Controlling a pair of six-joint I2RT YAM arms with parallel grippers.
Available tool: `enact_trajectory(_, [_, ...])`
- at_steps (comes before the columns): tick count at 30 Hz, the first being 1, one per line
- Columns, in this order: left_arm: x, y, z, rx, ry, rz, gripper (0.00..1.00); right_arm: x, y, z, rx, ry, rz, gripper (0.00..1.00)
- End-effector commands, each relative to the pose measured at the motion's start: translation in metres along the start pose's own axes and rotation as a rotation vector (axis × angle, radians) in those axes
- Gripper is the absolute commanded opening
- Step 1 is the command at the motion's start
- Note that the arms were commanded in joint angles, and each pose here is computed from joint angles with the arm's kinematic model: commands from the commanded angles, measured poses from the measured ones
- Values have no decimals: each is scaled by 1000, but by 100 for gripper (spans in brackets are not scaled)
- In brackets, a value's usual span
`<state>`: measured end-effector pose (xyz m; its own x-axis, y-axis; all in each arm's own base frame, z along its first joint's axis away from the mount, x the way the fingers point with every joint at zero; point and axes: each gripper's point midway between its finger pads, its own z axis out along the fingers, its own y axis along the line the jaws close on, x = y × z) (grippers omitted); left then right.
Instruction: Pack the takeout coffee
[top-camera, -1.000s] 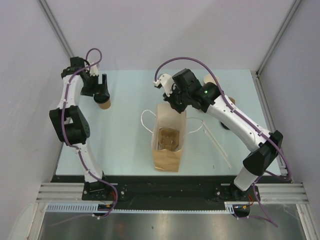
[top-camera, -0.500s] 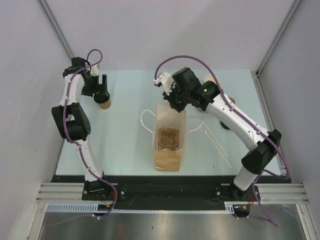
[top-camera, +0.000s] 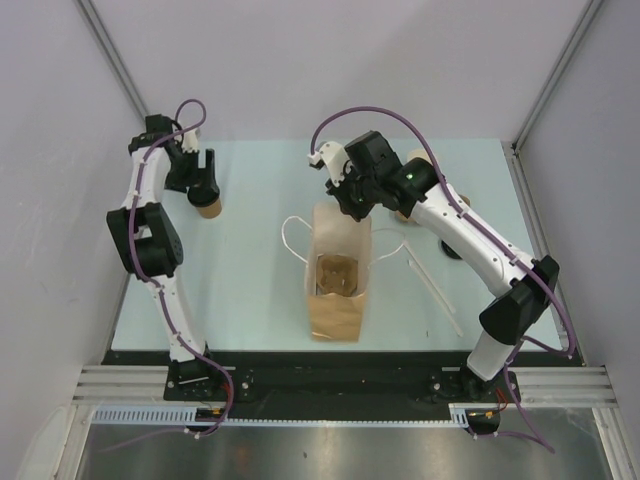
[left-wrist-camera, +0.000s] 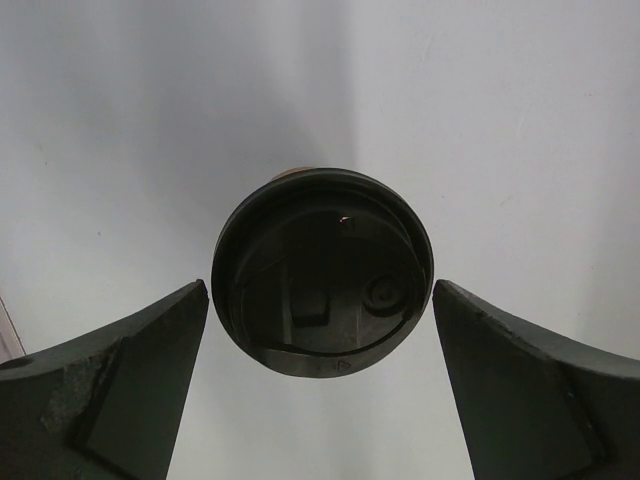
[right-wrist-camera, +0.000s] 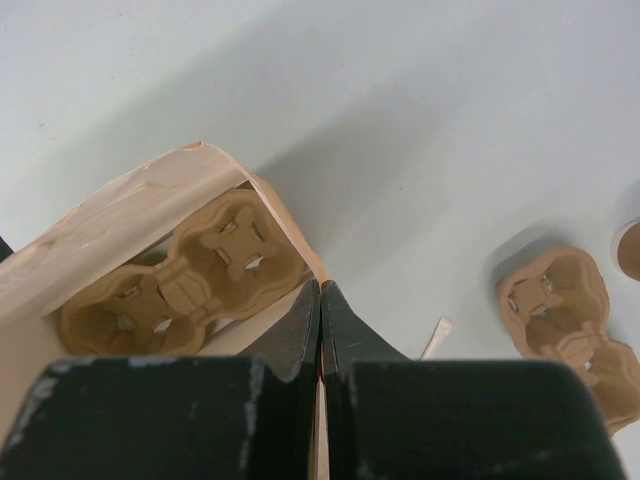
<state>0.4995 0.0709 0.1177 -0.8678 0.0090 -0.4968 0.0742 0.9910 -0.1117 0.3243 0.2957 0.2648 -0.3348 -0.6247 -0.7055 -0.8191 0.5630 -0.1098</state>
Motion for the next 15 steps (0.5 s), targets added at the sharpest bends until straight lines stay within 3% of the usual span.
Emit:
enact_trajectory(1, [-15, 10, -5, -27, -43, 2, 99, -16, -2, -4, -2, -46, 17, 0])
enact_trajectory(15, [-7, 17, 7, -13, -21, -29, 98, -15, -2, -4, -3, -42, 19, 0])
